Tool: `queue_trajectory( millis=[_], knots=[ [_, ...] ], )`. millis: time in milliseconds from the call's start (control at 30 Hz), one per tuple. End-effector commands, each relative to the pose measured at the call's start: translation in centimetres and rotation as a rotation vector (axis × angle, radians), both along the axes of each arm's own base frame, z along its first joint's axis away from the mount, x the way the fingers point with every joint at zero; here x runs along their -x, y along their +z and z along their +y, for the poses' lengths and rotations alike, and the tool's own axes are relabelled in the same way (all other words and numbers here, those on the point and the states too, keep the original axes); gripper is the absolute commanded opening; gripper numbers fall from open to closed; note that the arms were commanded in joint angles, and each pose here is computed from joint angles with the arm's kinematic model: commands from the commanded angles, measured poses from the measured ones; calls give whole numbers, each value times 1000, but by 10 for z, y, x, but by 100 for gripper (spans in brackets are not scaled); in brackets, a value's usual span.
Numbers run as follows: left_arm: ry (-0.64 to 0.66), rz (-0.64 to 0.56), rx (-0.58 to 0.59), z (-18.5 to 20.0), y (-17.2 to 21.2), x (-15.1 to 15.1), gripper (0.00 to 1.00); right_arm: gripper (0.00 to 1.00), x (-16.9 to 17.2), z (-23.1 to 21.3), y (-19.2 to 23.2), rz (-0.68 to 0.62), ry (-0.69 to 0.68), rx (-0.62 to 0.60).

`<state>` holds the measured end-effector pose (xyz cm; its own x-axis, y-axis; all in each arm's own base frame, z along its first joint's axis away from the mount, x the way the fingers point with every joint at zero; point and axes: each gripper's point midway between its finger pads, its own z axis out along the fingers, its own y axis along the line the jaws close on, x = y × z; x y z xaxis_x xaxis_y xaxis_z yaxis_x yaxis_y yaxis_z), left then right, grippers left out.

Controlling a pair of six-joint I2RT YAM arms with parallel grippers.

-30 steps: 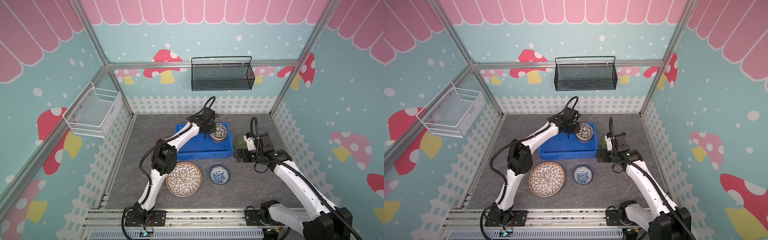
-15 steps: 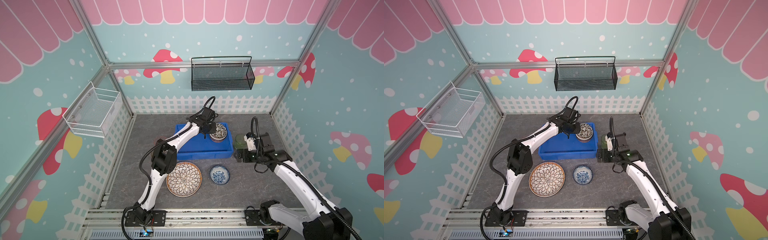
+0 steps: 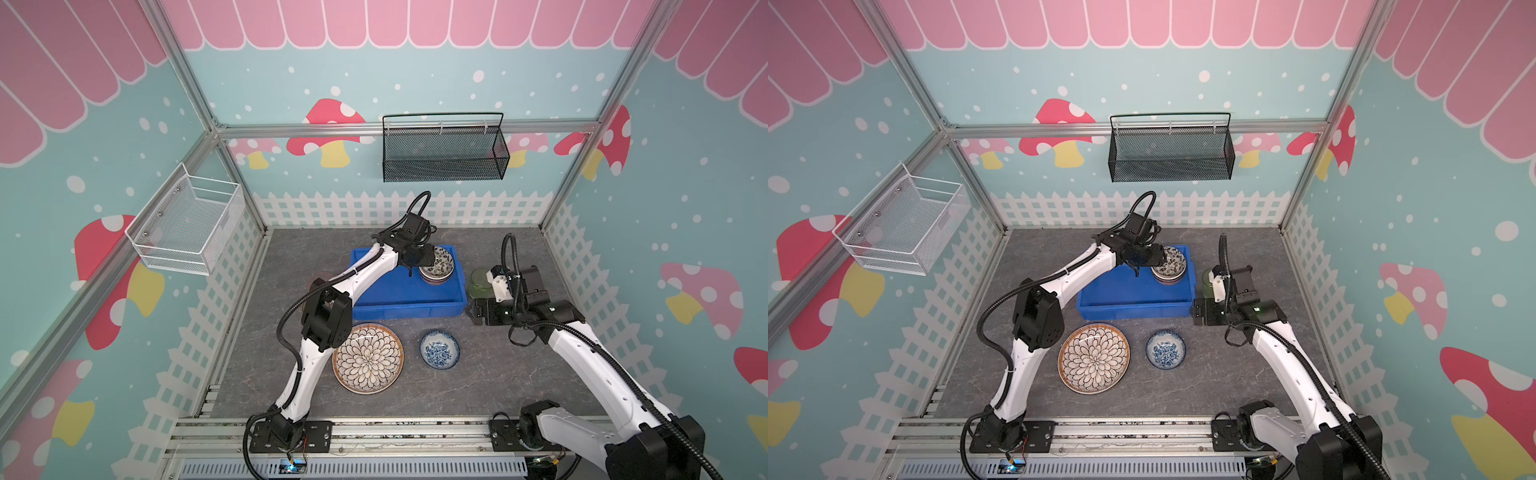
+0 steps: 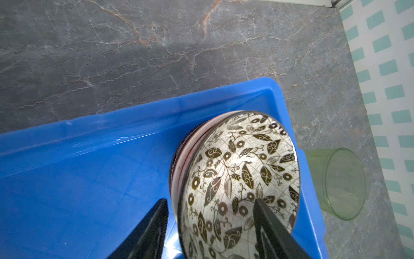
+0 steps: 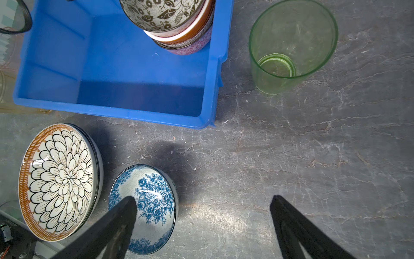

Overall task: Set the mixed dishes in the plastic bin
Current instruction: 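Open and raise the left gripper while the right gripper nears the blue-floral bowl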

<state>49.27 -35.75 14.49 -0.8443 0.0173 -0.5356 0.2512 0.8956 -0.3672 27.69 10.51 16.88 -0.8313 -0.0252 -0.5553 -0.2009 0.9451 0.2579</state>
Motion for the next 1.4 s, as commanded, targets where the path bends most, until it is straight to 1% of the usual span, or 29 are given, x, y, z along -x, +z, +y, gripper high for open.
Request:
queue_trajectory(
  millis=[0, 33, 200, 367, 433, 567, 633, 800, 900, 1067, 1367],
  knots=[
    [-7, -48, 67, 0, 52, 7, 68, 97, 3, 8, -1, 1, 55, -29],
    [-7, -57, 74, 1, 58, 8, 71, 97, 3, 9, -2, 6, 60, -34],
    [-12, -106, 96, 6, 90, 21, 78, 100, 1, 10, -7, 33, 35, -45],
    [1, -171, 119, 21, 120, 36, 87, 97, 2, 14, -13, 54, 33, -75],
    [18, -195, 129, 29, 130, 43, 90, 95, 4, 15, -15, 59, 30, -84],
    [68, -268, 204, 46, 153, 61, 97, 93, 11, 18, -24, 79, 20, -120],
    [106, -300, 229, 57, 161, 69, 99, 92, 15, 21, -29, 95, 24, -137],
    [181, -338, 259, 84, 163, 89, 99, 90, 23, 26, -33, 102, 10, -147],
    [204, -329, 260, 94, 159, 99, 99, 88, 30, 37, -38, 109, 17, -143],
    [231, -291, 259, 107, 141, 116, 99, 86, 42, 54, -63, 168, 38, -105],
    [275, -244, 232, 129, 116, 132, 99, 74, 49, 58, -87, 211, 38, -74]
  ],
)
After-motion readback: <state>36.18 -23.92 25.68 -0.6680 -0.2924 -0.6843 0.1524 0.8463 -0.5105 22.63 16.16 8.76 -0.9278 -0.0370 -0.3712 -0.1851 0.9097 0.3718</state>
